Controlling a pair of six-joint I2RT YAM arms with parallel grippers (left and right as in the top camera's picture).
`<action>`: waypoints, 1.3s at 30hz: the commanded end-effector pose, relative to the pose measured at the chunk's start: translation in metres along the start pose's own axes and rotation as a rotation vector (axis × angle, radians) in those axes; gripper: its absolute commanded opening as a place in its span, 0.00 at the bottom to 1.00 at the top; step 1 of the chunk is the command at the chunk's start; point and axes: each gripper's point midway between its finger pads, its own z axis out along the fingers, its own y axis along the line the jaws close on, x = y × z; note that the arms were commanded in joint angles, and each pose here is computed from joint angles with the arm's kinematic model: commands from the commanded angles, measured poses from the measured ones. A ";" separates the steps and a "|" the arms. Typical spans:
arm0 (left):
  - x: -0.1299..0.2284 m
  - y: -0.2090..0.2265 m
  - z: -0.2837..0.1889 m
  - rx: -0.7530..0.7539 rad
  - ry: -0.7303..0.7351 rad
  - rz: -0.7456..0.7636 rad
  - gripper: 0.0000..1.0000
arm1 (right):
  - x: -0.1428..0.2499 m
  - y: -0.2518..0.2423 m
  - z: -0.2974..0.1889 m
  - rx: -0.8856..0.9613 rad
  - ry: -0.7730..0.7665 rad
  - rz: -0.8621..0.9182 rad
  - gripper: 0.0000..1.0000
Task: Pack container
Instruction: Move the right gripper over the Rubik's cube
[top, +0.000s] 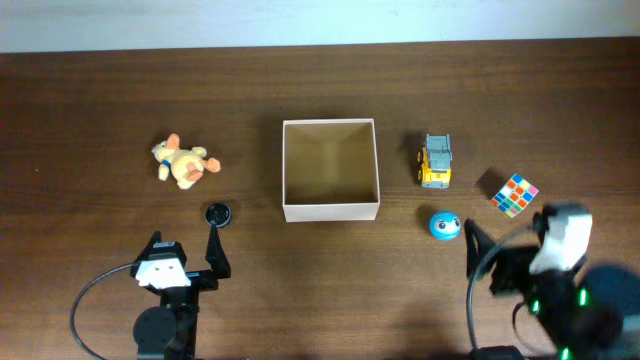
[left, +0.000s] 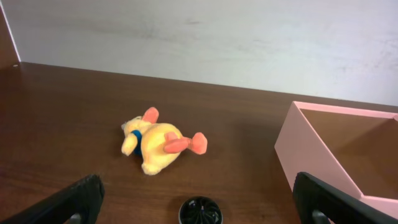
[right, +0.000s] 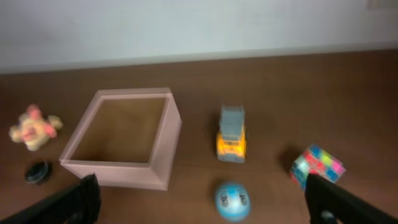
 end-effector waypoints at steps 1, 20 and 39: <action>0.000 -0.002 0.000 0.012 -0.005 0.015 0.99 | -0.019 -0.007 0.023 0.056 0.147 -0.083 0.99; 0.000 -0.002 0.000 0.012 -0.005 0.015 0.99 | 0.024 -0.045 0.165 0.240 0.611 0.276 0.99; 0.000 -0.002 0.000 0.012 -0.005 0.015 0.99 | 0.041 -0.131 0.155 0.646 0.530 0.753 0.99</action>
